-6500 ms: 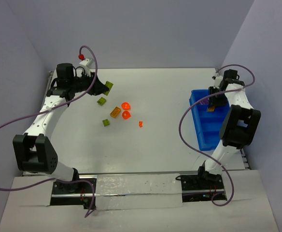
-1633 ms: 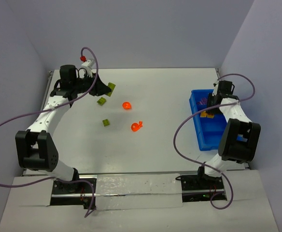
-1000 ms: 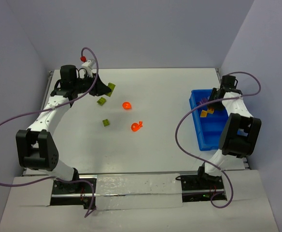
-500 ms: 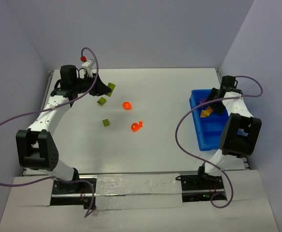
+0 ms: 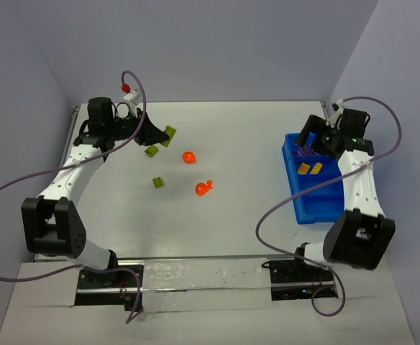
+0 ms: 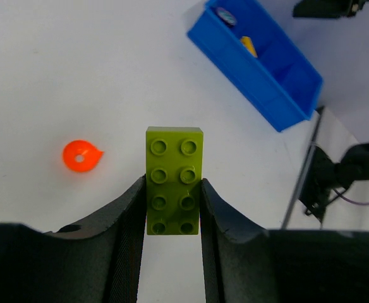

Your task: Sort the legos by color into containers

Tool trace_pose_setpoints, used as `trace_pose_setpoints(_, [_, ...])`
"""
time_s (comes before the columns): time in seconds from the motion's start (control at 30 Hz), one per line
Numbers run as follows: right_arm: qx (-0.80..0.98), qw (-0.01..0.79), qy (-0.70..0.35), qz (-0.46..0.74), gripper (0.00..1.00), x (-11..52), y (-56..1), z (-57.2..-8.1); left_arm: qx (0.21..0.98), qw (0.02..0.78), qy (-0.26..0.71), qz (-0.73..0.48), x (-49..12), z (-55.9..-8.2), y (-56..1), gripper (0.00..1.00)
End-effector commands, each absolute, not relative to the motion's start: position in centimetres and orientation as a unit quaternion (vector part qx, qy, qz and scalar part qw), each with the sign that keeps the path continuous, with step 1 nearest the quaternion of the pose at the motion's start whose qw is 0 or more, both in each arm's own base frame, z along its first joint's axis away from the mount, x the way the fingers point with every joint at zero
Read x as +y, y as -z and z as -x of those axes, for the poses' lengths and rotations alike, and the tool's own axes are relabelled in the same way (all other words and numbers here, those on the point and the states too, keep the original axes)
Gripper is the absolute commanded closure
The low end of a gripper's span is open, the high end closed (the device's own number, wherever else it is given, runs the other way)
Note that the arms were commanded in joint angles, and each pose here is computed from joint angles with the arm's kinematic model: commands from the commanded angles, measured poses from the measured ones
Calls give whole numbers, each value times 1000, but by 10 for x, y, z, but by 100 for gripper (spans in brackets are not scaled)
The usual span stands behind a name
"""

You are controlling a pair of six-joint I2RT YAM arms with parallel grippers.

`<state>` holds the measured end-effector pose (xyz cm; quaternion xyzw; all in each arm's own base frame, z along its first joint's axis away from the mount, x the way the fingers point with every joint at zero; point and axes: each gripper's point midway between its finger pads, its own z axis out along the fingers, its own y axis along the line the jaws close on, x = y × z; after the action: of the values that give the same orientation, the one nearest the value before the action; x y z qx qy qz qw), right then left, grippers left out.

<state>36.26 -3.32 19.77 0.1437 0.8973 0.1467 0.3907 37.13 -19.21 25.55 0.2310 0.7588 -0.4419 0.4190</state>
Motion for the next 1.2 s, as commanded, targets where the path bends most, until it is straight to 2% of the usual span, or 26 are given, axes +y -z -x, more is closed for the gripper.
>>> trace_pose_setpoints(0.0, [833,450,-298,121,0,85,-274,-360,673,387,543,-321,-213,-317,-292,100])
trace_pose_setpoints(0.23, [731,399,-443,332,0,216,-314,-308,614,337,586,-407,-225,-265,-287,94])
trace_pose_setpoints(0.43, [690,335,-513,386,0,276,-318,-273,586,292,610,-447,-237,-235,-282,91])
trace_pose_setpoints(0.63, [675,297,-533,414,1,307,-317,-253,576,273,629,-445,-241,-232,-278,91])
trace_pose_setpoints(1.07, [697,237,-543,403,6,340,-289,-254,584,258,624,-450,-250,-228,-274,93])
trace_pose_setpoints(1.17, [697,237,-541,407,12,342,-288,-253,589,258,621,-449,-250,-229,-273,93])
